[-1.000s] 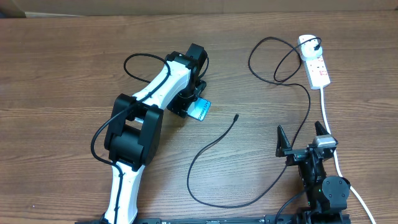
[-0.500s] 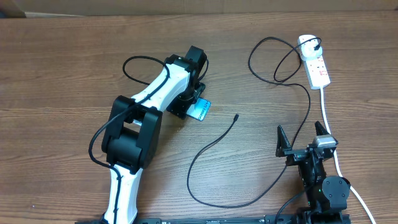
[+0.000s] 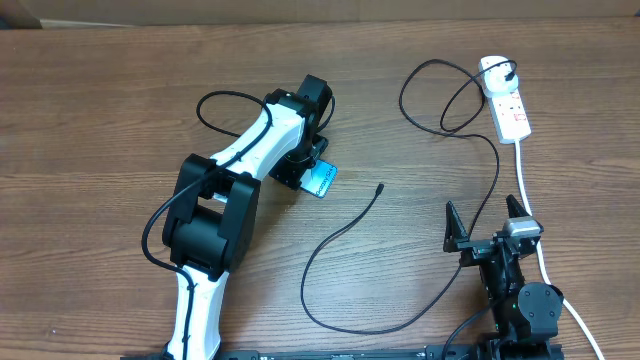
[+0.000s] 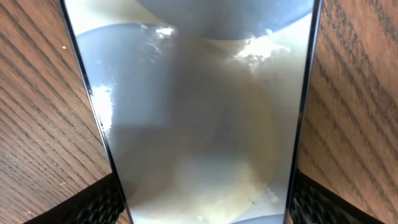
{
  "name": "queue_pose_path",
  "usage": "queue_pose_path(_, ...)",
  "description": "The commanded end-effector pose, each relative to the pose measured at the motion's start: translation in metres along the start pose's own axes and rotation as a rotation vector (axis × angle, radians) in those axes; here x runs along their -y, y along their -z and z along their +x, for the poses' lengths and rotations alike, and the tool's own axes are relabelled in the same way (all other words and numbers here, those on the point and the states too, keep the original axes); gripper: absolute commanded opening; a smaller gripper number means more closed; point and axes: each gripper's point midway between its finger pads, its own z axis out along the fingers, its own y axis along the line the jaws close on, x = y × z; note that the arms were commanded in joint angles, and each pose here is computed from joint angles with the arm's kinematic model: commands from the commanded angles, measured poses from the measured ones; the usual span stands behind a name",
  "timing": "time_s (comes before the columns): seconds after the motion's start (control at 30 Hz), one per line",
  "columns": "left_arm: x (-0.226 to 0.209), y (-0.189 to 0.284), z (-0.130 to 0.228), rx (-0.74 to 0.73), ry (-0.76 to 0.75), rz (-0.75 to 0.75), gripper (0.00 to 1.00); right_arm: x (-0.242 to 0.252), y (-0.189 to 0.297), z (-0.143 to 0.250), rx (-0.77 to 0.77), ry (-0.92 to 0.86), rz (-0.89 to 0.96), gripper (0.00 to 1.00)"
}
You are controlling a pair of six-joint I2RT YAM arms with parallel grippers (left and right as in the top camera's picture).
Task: Plug charger to phone and switch on socket
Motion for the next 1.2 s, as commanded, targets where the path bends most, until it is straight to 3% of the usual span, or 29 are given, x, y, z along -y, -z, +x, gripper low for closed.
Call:
queue_pose_path(0.0,-0.028,-0.041,0.003,0.002,-0.009,-0.12,0.74,0.0,0.0,0.002,0.002,0.002,0.002,1.0)
queue_pose_path(0.17,-0.029,-0.039,0.003,0.001,-0.009,-0.124,0.66,0.0,0.0,0.002,0.002,0.002,0.002,1.0)
queue_pose_path(0.8,-0.038,-0.003,-0.01,-0.041,0.044,-0.115,0.69,0.0,0.0,0.002,0.002,0.002,0.002,1.0)
queue_pose_path(1.17,-0.033,0.014,0.005,-0.201,0.06,-0.065,0.7,0.0,0.0,0.002,0.002,0.002,0.002,1.0)
